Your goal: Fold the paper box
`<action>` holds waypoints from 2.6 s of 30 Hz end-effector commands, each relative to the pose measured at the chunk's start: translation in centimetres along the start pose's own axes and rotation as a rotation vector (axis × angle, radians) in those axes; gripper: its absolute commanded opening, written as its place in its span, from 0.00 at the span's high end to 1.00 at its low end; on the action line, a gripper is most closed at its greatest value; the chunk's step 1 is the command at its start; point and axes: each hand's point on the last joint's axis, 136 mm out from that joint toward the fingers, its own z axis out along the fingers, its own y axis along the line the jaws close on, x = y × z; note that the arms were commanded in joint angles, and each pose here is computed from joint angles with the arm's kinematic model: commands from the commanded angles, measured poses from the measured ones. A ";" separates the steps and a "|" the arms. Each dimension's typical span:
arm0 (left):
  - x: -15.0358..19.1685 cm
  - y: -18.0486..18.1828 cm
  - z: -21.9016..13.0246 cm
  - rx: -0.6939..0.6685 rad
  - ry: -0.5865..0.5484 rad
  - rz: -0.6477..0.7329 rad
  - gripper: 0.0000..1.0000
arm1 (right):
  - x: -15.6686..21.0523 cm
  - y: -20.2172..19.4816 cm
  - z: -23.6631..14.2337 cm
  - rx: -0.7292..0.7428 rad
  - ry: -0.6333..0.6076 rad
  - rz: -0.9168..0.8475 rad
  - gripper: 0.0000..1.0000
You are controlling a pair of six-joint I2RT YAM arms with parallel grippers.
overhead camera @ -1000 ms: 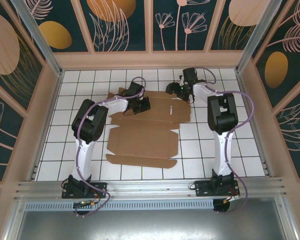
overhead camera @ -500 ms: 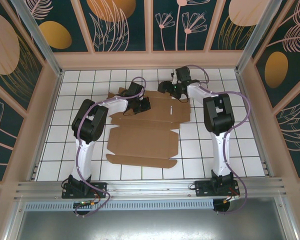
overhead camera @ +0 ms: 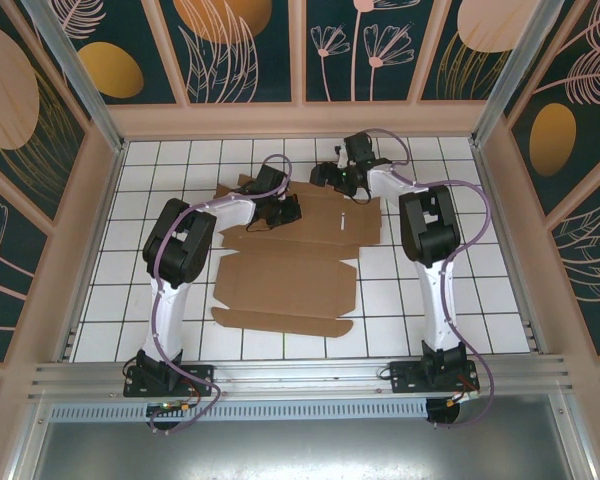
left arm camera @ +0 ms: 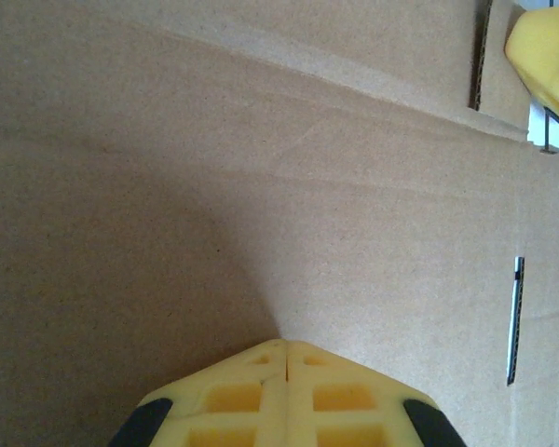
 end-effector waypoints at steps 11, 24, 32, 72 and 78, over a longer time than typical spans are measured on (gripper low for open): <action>1.3 0.1 -0.9 0.141 -0.042 -0.355 1.00 | 3.7 4.0 -9.8 0.073 -0.088 -0.002 0.40; 0.7 -2.1 -2.9 0.239 -0.142 -0.466 1.00 | 13.0 -0.9 -4.0 0.293 0.093 0.074 0.75; 2.1 -1.4 -2.8 0.240 -0.116 -0.465 1.00 | 12.3 -4.7 -1.8 0.397 0.157 0.022 0.76; -17.6 8.0 -10.3 -0.240 -0.314 -0.058 0.30 | 16.7 -1.0 0.2 0.590 0.257 -0.369 0.20; -18.1 10.3 -8.8 -0.313 -0.285 -0.067 0.29 | 17.3 -1.3 0.1 0.586 0.266 -0.370 0.21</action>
